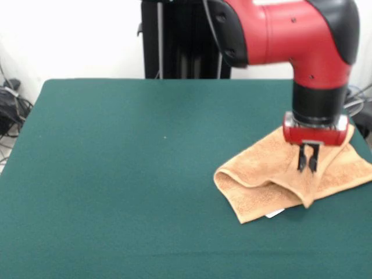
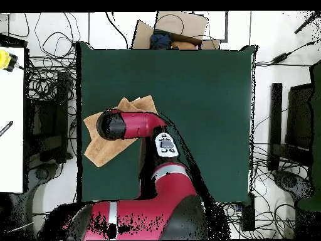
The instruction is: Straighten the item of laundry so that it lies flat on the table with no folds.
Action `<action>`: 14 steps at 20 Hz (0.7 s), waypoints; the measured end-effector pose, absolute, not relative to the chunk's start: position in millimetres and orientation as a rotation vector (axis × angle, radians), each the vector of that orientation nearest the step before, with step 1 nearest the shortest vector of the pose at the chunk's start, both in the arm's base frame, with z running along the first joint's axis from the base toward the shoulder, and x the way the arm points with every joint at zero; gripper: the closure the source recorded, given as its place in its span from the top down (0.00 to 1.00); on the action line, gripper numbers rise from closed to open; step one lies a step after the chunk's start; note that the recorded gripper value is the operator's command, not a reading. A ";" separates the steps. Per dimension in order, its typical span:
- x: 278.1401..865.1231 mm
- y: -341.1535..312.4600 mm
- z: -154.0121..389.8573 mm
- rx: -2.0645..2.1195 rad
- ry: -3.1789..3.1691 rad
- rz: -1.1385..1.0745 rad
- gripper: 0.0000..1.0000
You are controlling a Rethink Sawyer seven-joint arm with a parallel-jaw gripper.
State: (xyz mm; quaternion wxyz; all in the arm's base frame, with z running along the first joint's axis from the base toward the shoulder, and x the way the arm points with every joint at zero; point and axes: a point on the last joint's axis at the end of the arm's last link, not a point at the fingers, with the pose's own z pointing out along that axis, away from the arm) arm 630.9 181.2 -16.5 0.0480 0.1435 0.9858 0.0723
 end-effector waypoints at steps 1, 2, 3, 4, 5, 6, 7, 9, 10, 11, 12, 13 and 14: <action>631.0 175.3 -8.8 0.455 3.002 0.234 0.00; 631.1 169.4 -1.2 0.473 2.998 0.248 0.00; 631.0 165.4 3.5 0.484 2.995 0.256 0.00; 630.9 156.4 12.7 0.506 2.989 0.269 0.00; 630.8 149.0 19.8 0.523 2.985 0.279 0.00; 630.7 143.2 24.9 0.537 2.981 0.286 0.00; 630.7 137.3 30.0 0.551 2.978 0.293 0.00; 630.8 123.3 39.7 0.581 2.970 0.306 0.00; 630.9 113.5 44.6 0.596 2.967 0.311 0.00; 630.8 109.3 46.0 0.600 2.965 0.312 0.00; 630.7 105.1 47.4 0.604 2.964 0.313 0.00; 629.8 100.5 48.0 0.602 2.964 0.318 0.00; 629.1 99.4 47.5 0.600 2.965 0.321 0.00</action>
